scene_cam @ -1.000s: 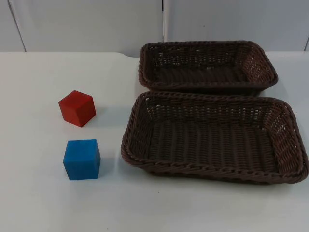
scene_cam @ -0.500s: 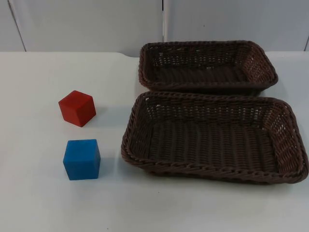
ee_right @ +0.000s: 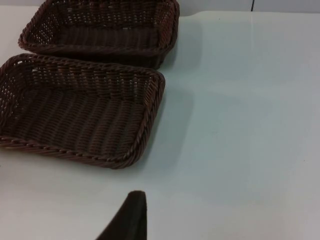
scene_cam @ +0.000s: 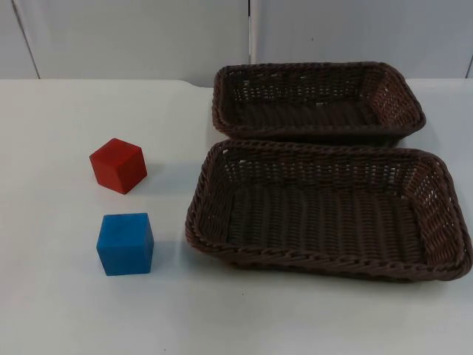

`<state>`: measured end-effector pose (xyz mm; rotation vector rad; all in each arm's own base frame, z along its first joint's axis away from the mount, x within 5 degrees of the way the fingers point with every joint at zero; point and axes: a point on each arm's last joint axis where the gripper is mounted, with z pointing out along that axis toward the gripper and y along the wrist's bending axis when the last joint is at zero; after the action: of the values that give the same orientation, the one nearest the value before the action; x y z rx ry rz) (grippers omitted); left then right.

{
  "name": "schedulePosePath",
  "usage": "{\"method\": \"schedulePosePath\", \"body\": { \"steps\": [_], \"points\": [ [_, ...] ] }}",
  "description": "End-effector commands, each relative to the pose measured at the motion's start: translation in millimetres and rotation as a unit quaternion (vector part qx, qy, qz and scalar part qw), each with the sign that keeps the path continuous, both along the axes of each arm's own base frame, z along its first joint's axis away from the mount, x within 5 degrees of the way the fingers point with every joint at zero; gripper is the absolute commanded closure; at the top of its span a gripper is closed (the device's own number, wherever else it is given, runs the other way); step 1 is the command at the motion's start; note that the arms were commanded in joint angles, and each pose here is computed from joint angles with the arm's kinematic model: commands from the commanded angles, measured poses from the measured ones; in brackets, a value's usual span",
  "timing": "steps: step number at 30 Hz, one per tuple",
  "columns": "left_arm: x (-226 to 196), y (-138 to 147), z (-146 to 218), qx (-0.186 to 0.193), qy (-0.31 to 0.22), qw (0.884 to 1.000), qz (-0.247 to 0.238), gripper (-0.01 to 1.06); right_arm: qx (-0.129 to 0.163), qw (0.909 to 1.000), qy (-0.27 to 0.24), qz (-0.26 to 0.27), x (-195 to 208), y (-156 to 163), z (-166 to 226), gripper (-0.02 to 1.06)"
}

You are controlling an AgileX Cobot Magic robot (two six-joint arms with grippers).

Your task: Pick up one cube with the left hand and place it into the upper basket. Pick up one cube with the right hand and place it into the lower basket.

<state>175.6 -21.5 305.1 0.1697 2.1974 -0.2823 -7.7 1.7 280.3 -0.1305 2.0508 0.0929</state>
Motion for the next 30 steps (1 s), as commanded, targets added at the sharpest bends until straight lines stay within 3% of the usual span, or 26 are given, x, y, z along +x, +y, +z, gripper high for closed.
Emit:
{"method": "schedulePosePath", "body": {
  "steps": [1,8,17,23,30],
  "points": [
    [9.6,-0.7,7.1,-0.011,-0.013,1.000,0.001,0.00,0.000,1.0000,-0.003,-0.004,0.2,-0.1,-0.3,-0.01],
    [47.9,-1.7,14.9,0.007,-0.012,1.000,-0.027,0.00,0.000,1.0000,-0.003,-0.004,0.2,-0.1,-0.3,-0.01],
    [88.4,-1.7,12.6,0.002,0.010,0.999,-0.031,0.00,0.000,1.0000,-0.003,-0.004,0.2,-0.1,-0.3,-0.01],
    [110.3,-2.4,2.1,0.010,0.029,0.999,-0.042,0.00,0.000,1.0000,-0.003,-0.004,0.2,-0.1,-0.3,-0.01],
    [135.6,-22.9,-23.0,0.024,0.062,0.994,-0.084,0.00,0.000,1.0000,-0.003,-0.004,0.2,-0.1,-0.3,-0.01]
  ]
}}
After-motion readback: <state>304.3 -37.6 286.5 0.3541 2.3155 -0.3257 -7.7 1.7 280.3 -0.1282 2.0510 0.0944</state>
